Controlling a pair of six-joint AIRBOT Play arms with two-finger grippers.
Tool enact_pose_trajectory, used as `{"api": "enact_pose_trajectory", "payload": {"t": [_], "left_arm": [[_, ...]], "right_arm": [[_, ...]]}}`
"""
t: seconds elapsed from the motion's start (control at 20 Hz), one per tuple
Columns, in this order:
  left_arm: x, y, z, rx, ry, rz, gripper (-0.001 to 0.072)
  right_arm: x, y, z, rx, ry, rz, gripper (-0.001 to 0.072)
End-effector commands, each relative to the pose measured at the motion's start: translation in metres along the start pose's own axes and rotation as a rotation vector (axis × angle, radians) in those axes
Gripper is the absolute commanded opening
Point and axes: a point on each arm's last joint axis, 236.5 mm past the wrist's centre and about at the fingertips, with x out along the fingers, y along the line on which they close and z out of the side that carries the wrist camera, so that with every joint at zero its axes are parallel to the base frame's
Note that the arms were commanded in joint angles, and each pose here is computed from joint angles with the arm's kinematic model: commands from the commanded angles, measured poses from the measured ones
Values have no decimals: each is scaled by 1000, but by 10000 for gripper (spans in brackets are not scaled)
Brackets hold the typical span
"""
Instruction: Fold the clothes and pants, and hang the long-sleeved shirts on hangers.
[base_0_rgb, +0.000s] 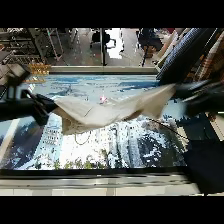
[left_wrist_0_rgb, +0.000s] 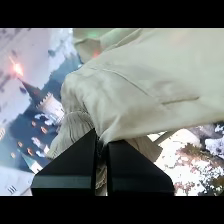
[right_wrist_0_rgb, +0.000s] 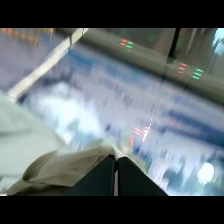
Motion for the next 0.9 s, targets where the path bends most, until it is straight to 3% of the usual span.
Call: {"api": "enact_pose_trajectory", "payload": {"t": [0.0,0.2,0.35,0.5,0.7,0.85], "left_arm": [[-72,-58,76,121,-170,-85,14],[-141,-113,144,55,-381,-158,14],[-133,-100,136,-68,-334,-142,12],[-60,-55,78,-264,-141,-163,14],[74,1,-42,-590,110,-237,14],[164,80,-117,-781,134,-74,15]], "right_arm": [[-130,-2,134,-137,-488,-164,11],[-171,-5,201,-225,-718,-237,11],[-85,-34,194,-226,-584,-234,11],[79,-78,109,-154,-227,-169,12],[274,-129,-55,-37,138,-113,12],[366,-160,-138,43,151,-157,15]]}}
